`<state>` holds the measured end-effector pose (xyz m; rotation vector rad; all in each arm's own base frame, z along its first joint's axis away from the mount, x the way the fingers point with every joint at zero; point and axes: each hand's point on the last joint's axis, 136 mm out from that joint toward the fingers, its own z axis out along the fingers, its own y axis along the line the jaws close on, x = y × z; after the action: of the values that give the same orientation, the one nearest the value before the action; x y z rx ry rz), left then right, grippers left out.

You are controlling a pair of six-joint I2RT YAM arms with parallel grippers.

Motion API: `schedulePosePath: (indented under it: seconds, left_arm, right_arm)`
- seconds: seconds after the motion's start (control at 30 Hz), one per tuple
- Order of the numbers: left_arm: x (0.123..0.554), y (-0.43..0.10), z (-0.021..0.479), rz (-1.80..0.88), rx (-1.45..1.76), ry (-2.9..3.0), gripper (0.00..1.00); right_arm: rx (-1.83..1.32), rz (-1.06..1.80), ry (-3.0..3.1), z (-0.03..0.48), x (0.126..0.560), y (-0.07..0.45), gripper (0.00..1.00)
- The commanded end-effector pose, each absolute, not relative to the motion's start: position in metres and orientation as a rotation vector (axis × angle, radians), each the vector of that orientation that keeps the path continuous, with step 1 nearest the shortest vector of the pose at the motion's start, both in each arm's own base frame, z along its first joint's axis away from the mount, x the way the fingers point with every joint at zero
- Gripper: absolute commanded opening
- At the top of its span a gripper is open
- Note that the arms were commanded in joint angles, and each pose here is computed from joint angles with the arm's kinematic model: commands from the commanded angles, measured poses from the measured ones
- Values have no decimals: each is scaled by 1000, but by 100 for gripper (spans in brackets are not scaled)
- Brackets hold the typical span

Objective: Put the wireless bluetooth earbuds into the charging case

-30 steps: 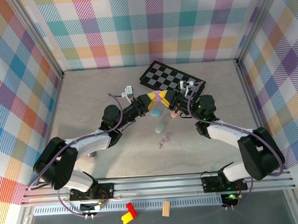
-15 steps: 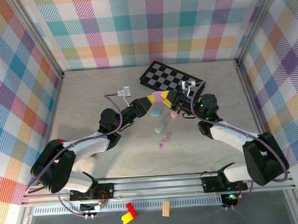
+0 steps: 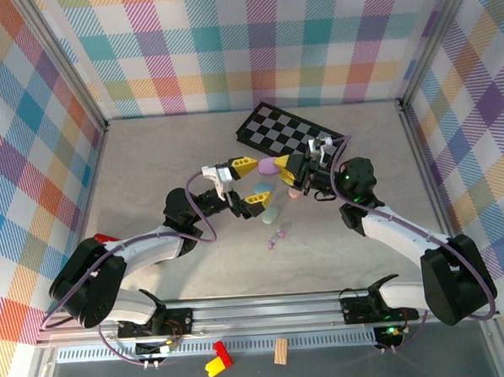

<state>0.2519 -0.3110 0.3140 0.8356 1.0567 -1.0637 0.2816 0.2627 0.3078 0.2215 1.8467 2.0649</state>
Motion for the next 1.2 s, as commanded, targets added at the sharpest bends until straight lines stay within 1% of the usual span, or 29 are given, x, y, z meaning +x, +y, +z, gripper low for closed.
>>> schedulePosePath:
  seconds: [0.0,0.13,0.27,0.33,0.37,0.57,0.6,0.7,0.73,1.0,1.1,1.17]
  left_arm:
    - [249,-314,318,-1015,892,959,86]
    - [257,-318,314,-997,894,968,83]
    - [259,-321,314,-1008,899,967,77]
    - [260,-323,315,-1021,900,968,64]
    - [261,-324,315,-1031,901,971,63]
    - [263,-330,317,-1062,905,972,59]
    - [263,-330,317,-1058,902,973,56]
    - [265,-331,316,-1056,902,974,53]
    - [265,-331,316,-1061,905,973,50]
    - [264,-333,318,-1075,911,969,48]
    - [264,-334,317,-1080,919,968,41]
    - [264,-335,315,-1083,923,972,41]
  right_arm:
    - [187,2107,1863,320,268,262,19]
    - [190,2114,1873,320,263,261,18]
    - [186,2113,1878,320,261,261,18]
    - [189,2115,1882,319,261,261,18]
    - [191,2114,1882,319,261,261,19]
    - [188,2118,1884,318,262,262,19]
    - [188,2118,1884,318,262,262,18]
    - [193,2113,1885,316,263,262,18]
    - [201,2114,1890,314,264,262,19]
    - [224,2126,1905,306,268,264,18]
    - [224,2134,1900,306,269,265,18]
    - [222,2140,1896,307,269,265,18]
